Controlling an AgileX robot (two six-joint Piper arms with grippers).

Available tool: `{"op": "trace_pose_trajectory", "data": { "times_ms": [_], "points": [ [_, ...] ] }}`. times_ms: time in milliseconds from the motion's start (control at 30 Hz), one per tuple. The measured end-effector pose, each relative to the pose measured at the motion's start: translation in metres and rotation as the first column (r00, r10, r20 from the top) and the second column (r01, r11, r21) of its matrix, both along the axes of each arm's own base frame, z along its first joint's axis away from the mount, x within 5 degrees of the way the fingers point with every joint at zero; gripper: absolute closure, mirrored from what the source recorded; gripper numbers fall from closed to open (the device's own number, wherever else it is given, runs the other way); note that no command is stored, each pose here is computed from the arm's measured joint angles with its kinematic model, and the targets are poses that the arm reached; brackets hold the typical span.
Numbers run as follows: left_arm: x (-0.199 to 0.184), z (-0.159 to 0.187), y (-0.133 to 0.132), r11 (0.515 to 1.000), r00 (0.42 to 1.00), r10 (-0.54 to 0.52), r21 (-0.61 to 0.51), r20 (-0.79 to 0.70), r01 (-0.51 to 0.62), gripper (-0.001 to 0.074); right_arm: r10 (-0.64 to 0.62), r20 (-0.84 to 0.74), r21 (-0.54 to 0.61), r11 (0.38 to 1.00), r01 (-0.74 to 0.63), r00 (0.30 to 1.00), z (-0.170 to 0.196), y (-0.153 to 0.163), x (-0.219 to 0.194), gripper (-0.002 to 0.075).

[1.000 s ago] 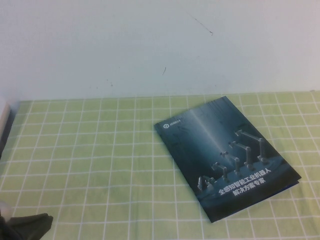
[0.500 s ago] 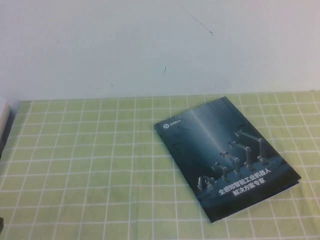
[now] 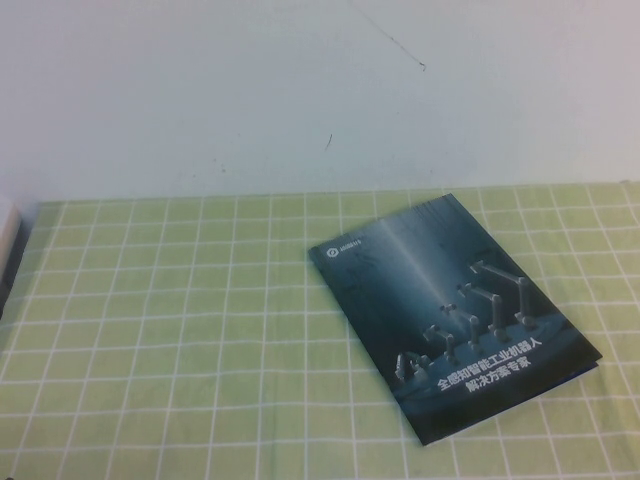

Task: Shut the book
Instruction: 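Close the open booklet and leave it lying on the table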

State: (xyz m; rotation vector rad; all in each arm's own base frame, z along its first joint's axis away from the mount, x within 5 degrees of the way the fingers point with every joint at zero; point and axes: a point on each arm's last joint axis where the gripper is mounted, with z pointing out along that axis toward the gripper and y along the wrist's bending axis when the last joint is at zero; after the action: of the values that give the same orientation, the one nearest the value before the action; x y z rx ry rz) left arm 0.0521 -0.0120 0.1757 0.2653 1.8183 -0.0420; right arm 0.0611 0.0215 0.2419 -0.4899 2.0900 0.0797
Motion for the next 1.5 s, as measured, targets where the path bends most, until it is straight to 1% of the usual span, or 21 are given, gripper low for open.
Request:
{"op": "trace_pose_trajectory", "data": {
  "times_ms": [233, 367, 667, 1500],
  "points": [
    [0.0, 0.0001, 0.001, 0.998, 1.0, 0.027, -0.057, -0.015, -0.028, 0.0738, 0.0, 0.0, 0.002, 1.0, 0.0, 1.0, 0.0, 0.0001, 0.0, 0.0729],
    [0.0, 0.0003, 0.003, 0.99, 0.997, 0.066, -0.12, -0.03, -0.069, 0.0738, 0.0, 0.0, 0.002, 1.0, 0.0, 1.0, 0.0, 0.0001, 0.0, 0.0729],
    [0.0001, 0.0004, 0.0053, 0.976, 0.993, 0.109, -0.187, -0.048, -0.116, 0.0738, 0.0, 0.0, 0.002, 1.0, 0.0, 1.0, 0.0, 0.0001, 0.0, 0.0729],
    [0.0001, 0.0002, 0.0058, 0.974, 0.992, 0.116, -0.189, -0.051, -0.123, 0.0738, 0.0, 0.0, 0.004, 1.0, 0.0, 1.0, 0.0001, 0.0002, 0.0, 0.0729]
  ]
}}
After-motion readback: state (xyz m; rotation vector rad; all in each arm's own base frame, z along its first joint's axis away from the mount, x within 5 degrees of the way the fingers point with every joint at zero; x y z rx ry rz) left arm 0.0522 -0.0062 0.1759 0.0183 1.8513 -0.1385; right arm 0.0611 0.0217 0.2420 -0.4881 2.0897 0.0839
